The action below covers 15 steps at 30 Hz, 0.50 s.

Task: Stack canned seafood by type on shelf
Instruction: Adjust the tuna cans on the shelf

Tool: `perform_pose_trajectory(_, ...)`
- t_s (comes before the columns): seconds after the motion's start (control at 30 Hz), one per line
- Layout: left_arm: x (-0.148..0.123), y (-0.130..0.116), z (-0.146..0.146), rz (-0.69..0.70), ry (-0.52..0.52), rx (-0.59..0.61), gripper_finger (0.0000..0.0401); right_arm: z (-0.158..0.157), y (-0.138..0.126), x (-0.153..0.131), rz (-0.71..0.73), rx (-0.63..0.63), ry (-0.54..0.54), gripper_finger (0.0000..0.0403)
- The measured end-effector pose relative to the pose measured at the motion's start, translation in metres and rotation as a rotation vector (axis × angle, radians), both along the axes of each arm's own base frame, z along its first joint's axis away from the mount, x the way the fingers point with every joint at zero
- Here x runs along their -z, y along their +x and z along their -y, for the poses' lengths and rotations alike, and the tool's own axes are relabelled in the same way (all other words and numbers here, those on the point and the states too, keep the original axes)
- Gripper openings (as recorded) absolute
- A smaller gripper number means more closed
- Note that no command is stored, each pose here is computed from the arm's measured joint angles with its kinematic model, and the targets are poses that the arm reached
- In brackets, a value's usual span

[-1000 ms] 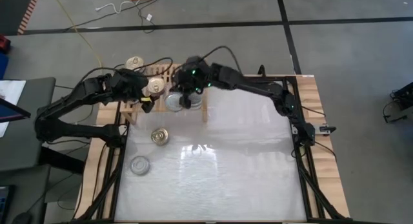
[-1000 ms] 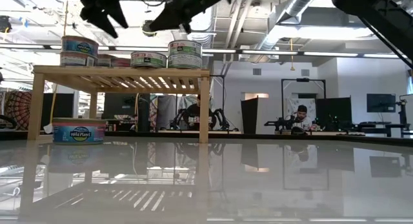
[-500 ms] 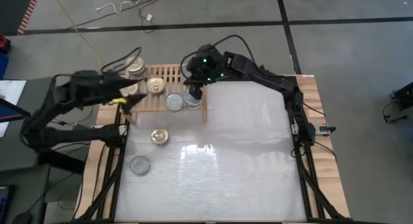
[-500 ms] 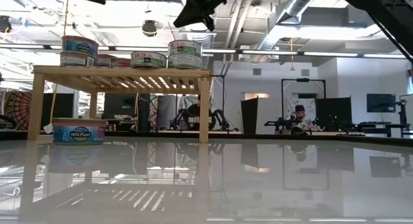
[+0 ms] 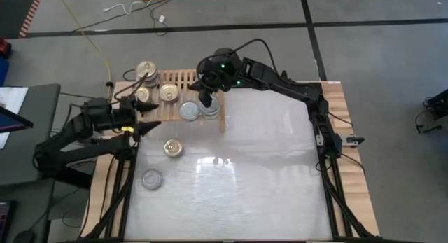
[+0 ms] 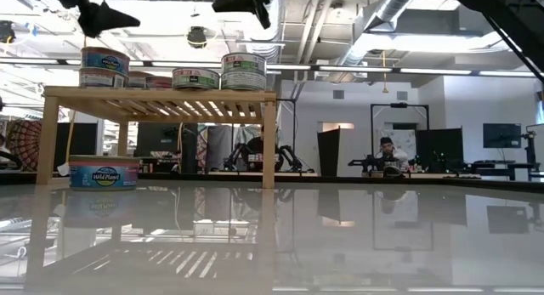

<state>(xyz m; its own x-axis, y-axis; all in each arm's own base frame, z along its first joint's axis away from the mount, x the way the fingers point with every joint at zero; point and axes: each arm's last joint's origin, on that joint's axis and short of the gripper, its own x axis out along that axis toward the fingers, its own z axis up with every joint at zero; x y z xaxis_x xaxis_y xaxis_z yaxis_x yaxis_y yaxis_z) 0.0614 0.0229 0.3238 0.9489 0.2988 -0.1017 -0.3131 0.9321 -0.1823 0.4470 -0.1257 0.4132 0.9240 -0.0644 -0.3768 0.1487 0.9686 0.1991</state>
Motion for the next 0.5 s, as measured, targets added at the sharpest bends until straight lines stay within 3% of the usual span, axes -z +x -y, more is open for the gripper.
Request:
perform_pose_trajectory(0.33,0.012,-0.009,0.003,0.013,0.044,-0.024,0.0367,-0.021,0.01,0.011,-0.056,-0.056,-0.048,0.0015)
perform_pose_trajectory(0.5,0.013,-0.009,0.003,0.023,0.011,-0.027,0.0367,-0.026,-0.004,0.008,-0.152,-0.003,-0.069,0.0017)
